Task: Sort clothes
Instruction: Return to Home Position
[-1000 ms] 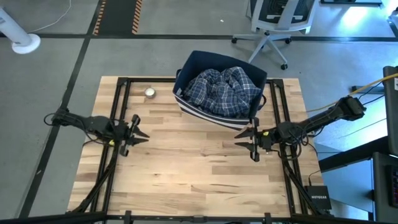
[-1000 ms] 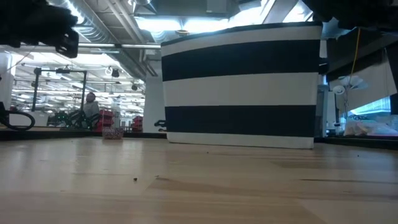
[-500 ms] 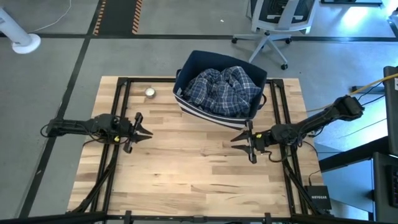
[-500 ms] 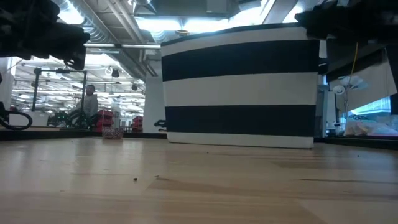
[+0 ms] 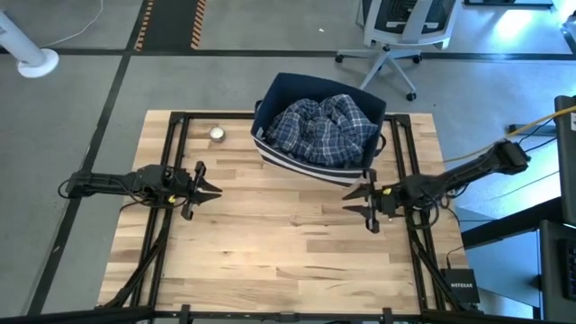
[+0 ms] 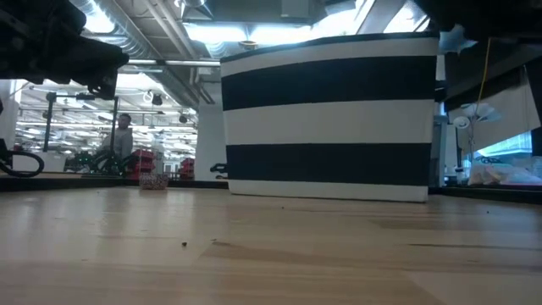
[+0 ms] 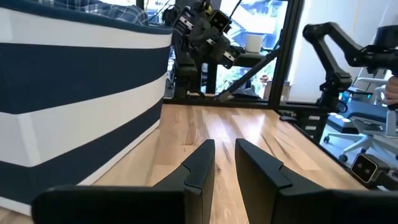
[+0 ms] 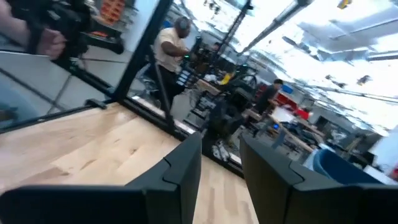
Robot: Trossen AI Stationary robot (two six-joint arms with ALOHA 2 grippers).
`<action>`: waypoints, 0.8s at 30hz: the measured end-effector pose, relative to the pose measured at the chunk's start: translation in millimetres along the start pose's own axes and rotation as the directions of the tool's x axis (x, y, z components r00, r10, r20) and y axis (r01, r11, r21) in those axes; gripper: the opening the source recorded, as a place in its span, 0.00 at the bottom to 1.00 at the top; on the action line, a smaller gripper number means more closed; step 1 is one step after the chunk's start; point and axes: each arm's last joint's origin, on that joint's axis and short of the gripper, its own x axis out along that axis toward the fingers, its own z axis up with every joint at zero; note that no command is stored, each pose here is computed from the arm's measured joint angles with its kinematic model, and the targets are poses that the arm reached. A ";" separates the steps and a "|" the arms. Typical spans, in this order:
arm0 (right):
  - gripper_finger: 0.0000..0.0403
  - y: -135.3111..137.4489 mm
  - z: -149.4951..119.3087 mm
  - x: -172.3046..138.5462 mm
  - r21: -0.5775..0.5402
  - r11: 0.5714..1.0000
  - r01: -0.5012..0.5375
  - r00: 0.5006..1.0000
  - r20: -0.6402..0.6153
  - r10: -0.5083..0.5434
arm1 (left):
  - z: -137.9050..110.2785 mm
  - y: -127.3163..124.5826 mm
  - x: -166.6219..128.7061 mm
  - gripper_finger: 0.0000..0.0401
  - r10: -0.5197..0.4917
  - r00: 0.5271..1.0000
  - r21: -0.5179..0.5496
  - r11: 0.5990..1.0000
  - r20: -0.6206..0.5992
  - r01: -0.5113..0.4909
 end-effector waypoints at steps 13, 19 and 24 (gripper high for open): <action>0.32 -8.8 4.1 -34.9 0.050 0.999 0.014 0.996 -0.090 -0.009 | 0.0 0.0 0.0 0.15 0.000 1.000 -0.002 1.000 0.000 0.000; 0.32 4.0 -18.1 -49.6 0.106 0.994 -0.004 0.998 -0.066 0.011 | -0.1 0.0 0.0 0.15 0.000 1.000 -0.003 1.000 -0.001 0.000; 0.32 9.5 -28.6 -62.5 0.158 0.987 -0.016 0.999 -0.042 0.023 | -0.1 0.0 0.0 0.15 0.000 1.000 -0.003 1.000 -0.001 0.000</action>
